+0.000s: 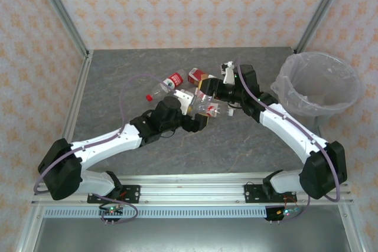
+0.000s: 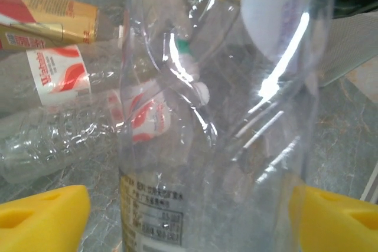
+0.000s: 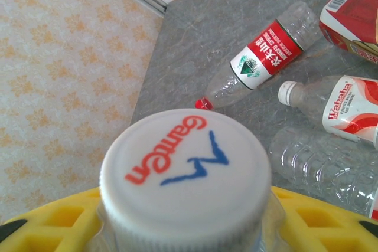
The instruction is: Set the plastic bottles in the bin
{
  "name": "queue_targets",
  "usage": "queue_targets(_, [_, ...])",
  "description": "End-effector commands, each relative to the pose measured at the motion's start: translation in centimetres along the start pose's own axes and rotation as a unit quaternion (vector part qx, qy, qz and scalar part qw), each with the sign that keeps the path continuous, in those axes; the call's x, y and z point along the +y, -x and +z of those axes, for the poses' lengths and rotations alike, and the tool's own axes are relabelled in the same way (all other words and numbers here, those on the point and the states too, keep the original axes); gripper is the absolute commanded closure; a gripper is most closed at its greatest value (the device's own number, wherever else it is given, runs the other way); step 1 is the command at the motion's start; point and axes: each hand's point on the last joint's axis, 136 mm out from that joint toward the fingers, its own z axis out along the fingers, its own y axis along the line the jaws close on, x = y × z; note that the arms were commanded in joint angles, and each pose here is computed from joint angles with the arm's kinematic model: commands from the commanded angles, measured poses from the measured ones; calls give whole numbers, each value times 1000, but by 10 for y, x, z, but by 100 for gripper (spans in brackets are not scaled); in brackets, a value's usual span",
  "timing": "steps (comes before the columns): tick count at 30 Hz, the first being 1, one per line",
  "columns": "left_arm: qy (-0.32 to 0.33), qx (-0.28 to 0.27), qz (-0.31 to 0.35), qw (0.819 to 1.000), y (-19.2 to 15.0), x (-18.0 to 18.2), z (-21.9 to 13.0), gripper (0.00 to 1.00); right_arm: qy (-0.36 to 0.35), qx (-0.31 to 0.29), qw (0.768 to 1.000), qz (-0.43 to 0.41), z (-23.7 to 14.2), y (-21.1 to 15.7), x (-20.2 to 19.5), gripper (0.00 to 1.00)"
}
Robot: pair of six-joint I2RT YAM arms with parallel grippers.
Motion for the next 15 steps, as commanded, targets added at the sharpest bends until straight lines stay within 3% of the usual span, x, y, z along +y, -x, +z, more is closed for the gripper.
queue_targets(1, [-28, -41, 11, 999, 18, -12, -15, 2, -15, -21, 999, -20, -11, 6, 0, 60])
queue_targets(7, [2, -84, 4, 996, 33, -2, -35, 0, -70, -47, 995, -45, -29, 17, -7, 60])
queue_targets(15, [114, -169, -39, 978, 58, 37, -76, 0, -112, -95, 986, -75, -64, 37, -1, 60])
